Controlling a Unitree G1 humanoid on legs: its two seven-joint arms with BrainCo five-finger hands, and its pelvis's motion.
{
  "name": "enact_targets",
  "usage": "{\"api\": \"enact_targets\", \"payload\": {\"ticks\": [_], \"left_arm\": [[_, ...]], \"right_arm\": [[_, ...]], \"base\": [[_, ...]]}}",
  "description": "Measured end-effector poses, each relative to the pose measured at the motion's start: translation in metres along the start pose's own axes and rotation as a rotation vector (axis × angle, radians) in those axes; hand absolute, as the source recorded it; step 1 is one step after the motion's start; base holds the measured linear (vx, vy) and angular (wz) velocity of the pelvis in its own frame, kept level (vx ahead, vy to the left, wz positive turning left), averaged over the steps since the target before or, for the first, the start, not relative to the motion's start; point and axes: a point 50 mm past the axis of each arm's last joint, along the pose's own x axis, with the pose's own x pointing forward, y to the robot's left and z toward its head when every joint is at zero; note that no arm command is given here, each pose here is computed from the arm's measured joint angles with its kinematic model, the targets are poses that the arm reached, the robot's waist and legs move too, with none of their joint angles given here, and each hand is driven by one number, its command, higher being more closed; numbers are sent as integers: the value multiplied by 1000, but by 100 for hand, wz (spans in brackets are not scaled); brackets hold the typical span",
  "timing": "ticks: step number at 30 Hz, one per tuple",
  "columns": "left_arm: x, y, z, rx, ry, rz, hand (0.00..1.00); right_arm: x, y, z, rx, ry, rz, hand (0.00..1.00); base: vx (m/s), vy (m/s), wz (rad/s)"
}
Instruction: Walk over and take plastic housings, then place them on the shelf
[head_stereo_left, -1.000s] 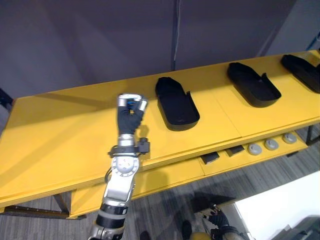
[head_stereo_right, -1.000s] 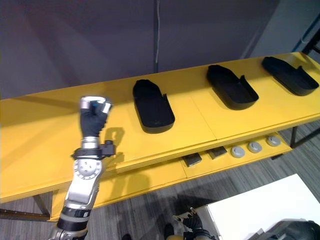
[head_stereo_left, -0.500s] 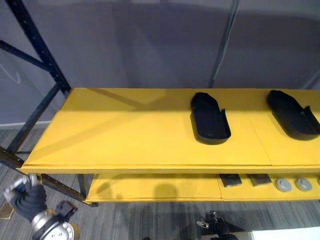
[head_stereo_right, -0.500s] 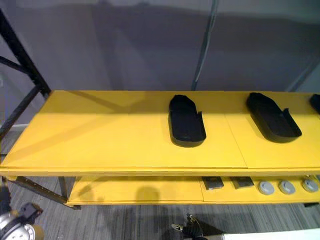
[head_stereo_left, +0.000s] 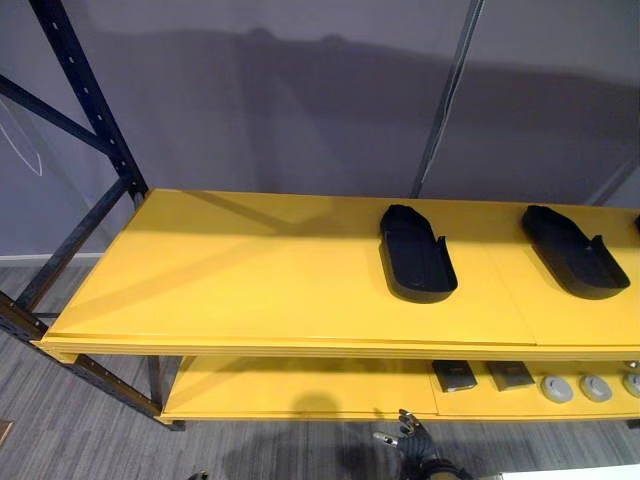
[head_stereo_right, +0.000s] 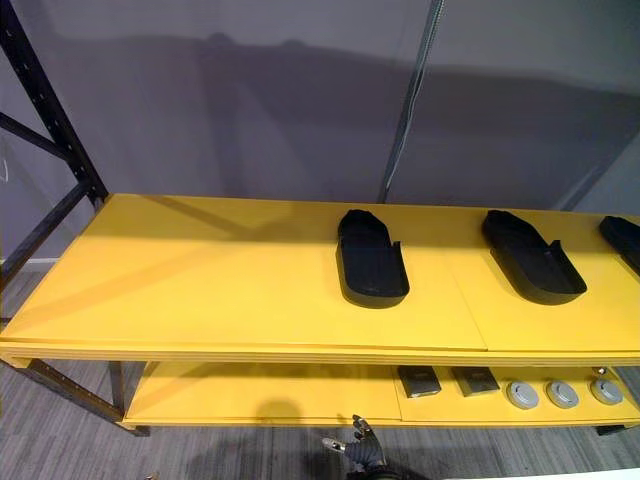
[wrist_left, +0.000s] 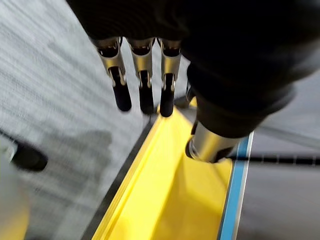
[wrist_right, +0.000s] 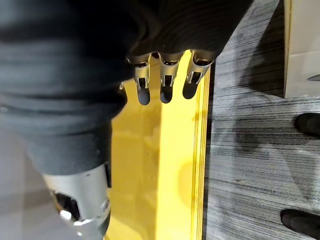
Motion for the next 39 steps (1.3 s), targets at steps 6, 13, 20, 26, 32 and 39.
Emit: {"api": "enact_targets", "payload": {"ticks": [6,13,20,26,32,39], "left_arm": [[4,-34,9,132,-40,-159,0],[6,-40,14,207,-65,-216,0],[8,-48,15,286,-70,-250,0],[9,-54,20,287,-85,-262,0],[14,-70,50,314,-189,-291,0],[11,-85,61,349,-240,-335,0]], "right_arm": [[-1,-10,-15,0,70,-37,0],[5,-15,-11,10,76,-52,0],[7,-19,-9,-1,81,-56,0],[12,-19,4,-10,40,-53,0],[14,-16,29,-29,-58,-55,0],[15,-35,19,-61,-7,-107,0]], "base": [[34,18,-17],[50,25,-21],[-44,28,-18],[-161,48,-49],[-181,62,-51],[5,-37,6]]}}
